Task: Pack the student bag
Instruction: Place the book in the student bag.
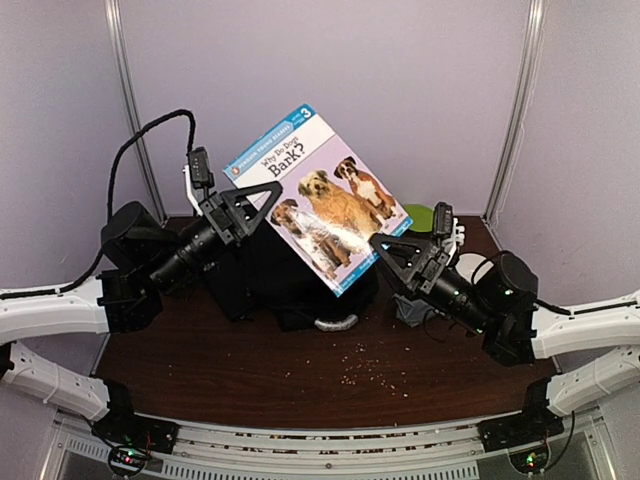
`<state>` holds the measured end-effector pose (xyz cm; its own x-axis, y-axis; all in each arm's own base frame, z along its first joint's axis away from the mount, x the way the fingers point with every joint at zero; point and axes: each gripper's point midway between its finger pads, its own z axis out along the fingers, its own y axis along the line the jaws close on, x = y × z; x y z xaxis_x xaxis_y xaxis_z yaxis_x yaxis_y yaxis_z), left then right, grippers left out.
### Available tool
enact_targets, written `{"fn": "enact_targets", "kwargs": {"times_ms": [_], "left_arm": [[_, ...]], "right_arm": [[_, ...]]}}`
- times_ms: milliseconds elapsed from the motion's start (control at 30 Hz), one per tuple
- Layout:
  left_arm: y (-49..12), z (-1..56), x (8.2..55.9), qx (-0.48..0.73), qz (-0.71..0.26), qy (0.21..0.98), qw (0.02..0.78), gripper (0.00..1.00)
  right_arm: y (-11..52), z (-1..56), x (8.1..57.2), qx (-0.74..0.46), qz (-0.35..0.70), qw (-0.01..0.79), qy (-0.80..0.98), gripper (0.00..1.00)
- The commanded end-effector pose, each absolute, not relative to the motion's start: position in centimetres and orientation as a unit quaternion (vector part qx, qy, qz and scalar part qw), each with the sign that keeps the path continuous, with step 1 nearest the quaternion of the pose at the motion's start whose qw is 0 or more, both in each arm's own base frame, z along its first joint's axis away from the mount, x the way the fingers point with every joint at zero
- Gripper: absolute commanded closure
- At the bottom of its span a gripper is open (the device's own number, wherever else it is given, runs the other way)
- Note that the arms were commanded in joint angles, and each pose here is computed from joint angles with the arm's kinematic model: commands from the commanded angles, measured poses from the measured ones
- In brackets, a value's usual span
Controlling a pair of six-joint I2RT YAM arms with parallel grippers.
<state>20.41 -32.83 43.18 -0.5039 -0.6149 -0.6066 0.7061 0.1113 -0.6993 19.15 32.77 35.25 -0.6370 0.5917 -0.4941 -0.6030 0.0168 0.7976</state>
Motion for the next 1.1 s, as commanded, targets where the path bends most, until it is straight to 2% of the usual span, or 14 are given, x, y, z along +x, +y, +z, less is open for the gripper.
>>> {"fn": "enact_targets", "kwargs": {"times_ms": [0,200,233,267,367,400,467,567,633,700,833,933,1067], "left_arm": [[-32.7,44.4,20.0,0.035,-0.701,0.519,0.488,1.0],[-33.0,43.4,20.6,0.035,-0.688,0.537,0.487,1.0],[-33.1,43.0,20.8,0.035,-0.683,0.545,0.486,0.93],[-33.2,42.6,21.0,0.036,-0.676,0.554,0.485,0.75],[-33.5,40.6,21.6,0.06,-0.638,0.599,0.48,0.11],[-33.5,39.4,21.9,0.07,-0.61,0.626,0.482,0.03],[-32.2,36.5,23.0,0.083,-0.512,0.697,0.496,0.02],[-29.3,31.0,25.0,0.144,-0.315,0.779,0.523,0.02],[-28.5,28.1,25.4,0.232,-0.197,0.808,0.504,0.02],[-27.8,25.0,25.2,0.295,-0.114,0.835,0.45,0.02],[-28.8,21.2,24.8,0.399,0.001,0.826,0.397,0.02],[-29.6,19.6,26.4,0.426,0.08,0.816,0.383,0.02],[-31.4,17.9,28.7,0.454,0.139,0.797,0.373,0.02]], "right_arm": [[32.9,38.4,18.3,-0.028,0.726,0.429,0.537,0.59],[31.8,39.1,17.7,-0.031,0.729,0.438,0.525,0.98],[31.3,39.1,17.7,-0.029,0.724,0.444,0.527,1.0],[30.8,39.1,17.7,-0.027,0.717,0.451,0.53,1.0],[29.5,38.3,17.8,-0.027,0.679,0.473,0.56,1.0],[29.3,37.2,18.1,-0.029,0.653,0.479,0.586,1.0],[28.0,35.7,18.3,-0.029,0.608,0.491,0.624,1.0],[25.2,32.7,18.8,-0.02,0.528,0.506,0.681,1.0],[22.9,30.4,19.0,-0.001,0.484,0.512,0.71,1.0],[21.1,27.7,19.1,0.024,0.454,0.51,0.73,1.0],[19.0,23.9,18.8,0.061,0.437,0.499,0.746,1.0],[18.5,22.5,18.7,0.074,0.44,0.493,0.747,1.0],[18.6,22.4,18.6,0.072,0.44,0.489,0.749,1.0]]}}
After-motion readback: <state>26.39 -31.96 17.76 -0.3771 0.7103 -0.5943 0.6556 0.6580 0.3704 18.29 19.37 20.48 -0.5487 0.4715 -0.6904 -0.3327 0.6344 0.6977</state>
